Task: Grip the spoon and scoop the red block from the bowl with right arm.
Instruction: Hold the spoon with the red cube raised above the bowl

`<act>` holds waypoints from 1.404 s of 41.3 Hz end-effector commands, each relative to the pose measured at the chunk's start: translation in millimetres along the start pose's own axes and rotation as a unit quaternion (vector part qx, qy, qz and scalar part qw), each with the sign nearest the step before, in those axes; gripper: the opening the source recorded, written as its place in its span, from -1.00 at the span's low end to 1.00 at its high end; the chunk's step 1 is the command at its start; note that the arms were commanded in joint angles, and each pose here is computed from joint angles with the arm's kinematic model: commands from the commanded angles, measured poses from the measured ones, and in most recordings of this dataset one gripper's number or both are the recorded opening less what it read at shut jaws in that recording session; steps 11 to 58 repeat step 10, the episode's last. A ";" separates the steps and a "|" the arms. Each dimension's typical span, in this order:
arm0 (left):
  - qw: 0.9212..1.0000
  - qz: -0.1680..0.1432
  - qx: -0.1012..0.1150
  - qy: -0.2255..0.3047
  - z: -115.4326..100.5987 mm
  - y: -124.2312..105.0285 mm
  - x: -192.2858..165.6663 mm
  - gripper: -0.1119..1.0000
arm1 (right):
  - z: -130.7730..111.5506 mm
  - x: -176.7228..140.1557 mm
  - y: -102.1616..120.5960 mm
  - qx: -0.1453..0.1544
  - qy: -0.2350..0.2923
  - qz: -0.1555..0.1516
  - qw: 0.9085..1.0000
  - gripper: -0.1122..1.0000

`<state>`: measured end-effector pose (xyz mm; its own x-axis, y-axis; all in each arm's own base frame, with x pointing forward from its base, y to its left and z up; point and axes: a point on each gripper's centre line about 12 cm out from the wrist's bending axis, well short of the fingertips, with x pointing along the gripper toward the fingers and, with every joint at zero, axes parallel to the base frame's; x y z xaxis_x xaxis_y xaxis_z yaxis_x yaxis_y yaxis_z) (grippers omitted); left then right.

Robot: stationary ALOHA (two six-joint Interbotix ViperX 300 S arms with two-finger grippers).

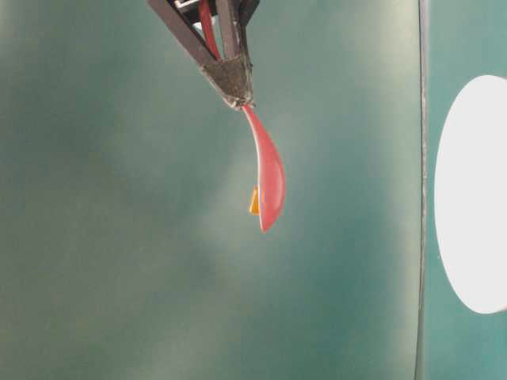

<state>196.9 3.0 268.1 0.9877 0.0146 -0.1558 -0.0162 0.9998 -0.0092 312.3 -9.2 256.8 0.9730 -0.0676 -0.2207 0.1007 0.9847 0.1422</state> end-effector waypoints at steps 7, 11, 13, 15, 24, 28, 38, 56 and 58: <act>1.000 -0.001 0.000 -0.011 7.8 -0.4 1.0 -0.80 | 15.1 -0.9 3.2 0.002 -0.022 0.005 1.000 -0.34; 1.000 -0.001 -0.001 -0.010 7.5 -0.4 1.2 -0.80 | 14.1 -0.9 3.2 0.002 -0.019 0.004 1.000 -0.34; 1.000 -0.001 -0.001 -0.010 7.5 -0.4 1.2 -0.80 | 14.1 -0.9 3.2 0.002 -0.019 0.004 1.000 -0.34; 1.000 -0.001 -0.001 -0.010 7.5 -0.4 1.2 -0.80 | 14.1 -0.9 3.2 0.002 -0.019 0.004 1.000 -0.34; 1.000 -0.001 -0.001 -0.010 7.5 -0.4 1.2 -0.80 | 14.1 -0.9 3.2 0.002 -0.019 0.004 1.000 -0.34; 1.000 -0.001 -0.001 -0.010 7.5 -0.4 1.2 -0.80 | 14.1 -0.9 3.2 0.002 -0.019 0.004 1.000 -0.34; 1.000 -0.001 -0.001 -0.010 7.5 -0.4 1.2 -0.80 | 14.1 -0.9 3.2 0.002 -0.019 0.004 1.000 -0.34; 1.000 -0.001 -0.001 -0.010 7.5 -0.4 1.2 -0.80 | 14.1 -0.9 3.2 0.002 -0.019 0.004 1.000 -0.34; 1.000 -0.001 -0.001 -0.010 7.5 -0.4 1.2 -0.80 | 14.1 -0.9 3.2 0.002 -0.019 0.004 1.000 -0.34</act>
